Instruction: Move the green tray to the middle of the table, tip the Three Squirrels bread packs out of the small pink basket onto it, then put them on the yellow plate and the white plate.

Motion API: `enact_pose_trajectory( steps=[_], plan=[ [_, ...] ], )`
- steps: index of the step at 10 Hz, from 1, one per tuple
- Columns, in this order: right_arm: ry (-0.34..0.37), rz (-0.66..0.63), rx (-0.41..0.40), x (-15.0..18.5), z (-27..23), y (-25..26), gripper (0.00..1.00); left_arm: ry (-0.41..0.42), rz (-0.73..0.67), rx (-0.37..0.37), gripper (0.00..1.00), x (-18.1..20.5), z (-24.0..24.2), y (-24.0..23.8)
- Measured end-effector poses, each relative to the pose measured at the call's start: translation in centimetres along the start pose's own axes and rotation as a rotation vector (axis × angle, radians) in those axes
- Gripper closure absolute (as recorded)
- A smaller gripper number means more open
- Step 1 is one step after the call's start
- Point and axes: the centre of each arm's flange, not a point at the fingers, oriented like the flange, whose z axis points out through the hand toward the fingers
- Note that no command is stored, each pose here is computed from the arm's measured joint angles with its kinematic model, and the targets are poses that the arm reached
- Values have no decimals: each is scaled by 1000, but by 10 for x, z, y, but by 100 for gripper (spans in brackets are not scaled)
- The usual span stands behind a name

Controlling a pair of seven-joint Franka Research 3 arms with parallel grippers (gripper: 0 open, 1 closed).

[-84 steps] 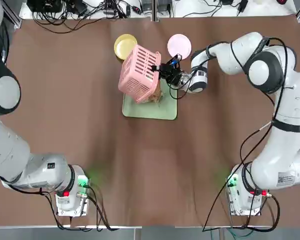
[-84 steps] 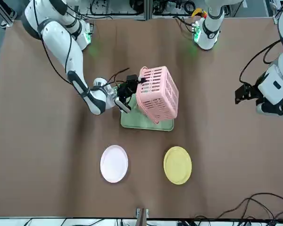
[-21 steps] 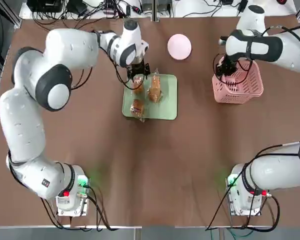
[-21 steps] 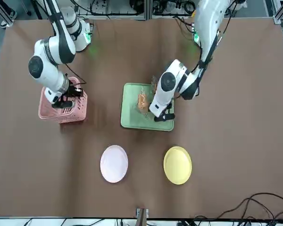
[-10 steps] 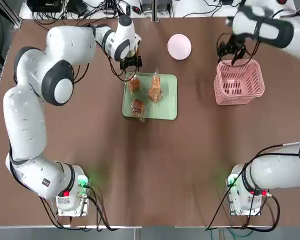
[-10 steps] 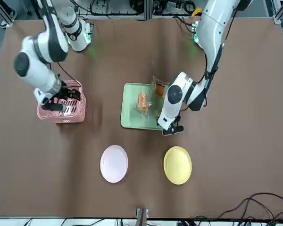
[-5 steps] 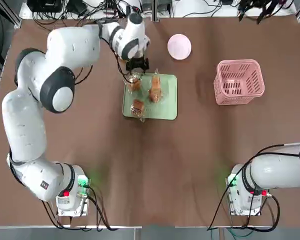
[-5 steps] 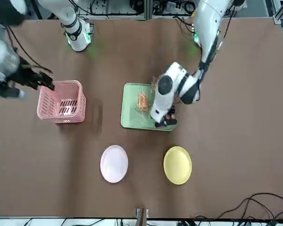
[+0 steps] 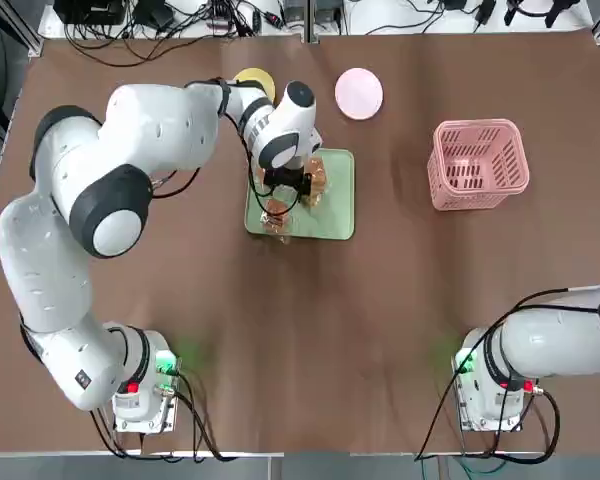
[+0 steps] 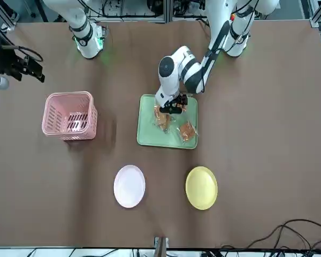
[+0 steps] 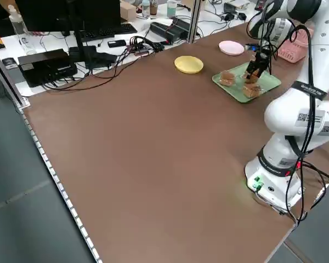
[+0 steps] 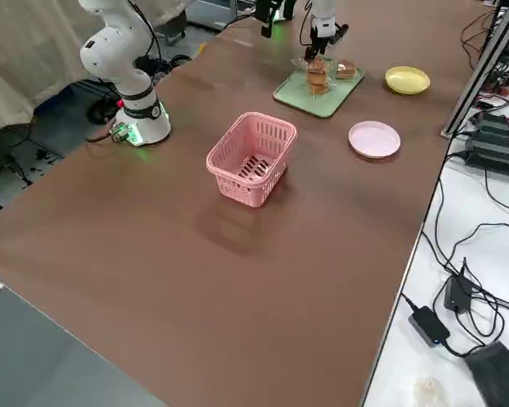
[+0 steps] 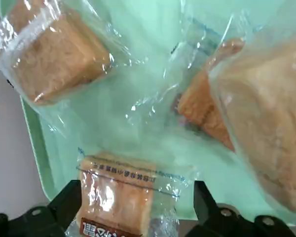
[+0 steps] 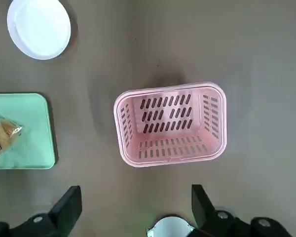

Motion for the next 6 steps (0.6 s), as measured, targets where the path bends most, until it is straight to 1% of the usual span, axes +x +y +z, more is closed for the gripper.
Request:
enact_pose_trajectory(
  steps=[4, 6],
  plan=[
    [-9, 0, -2, 5, 6, 0, 2, -50, 82, 47, 0, -25, 30, -3],
    [-9, 0, -2, 5, 6, 0, 2, -45, 103, 74, 0, -26, 37, -9]
  ],
)
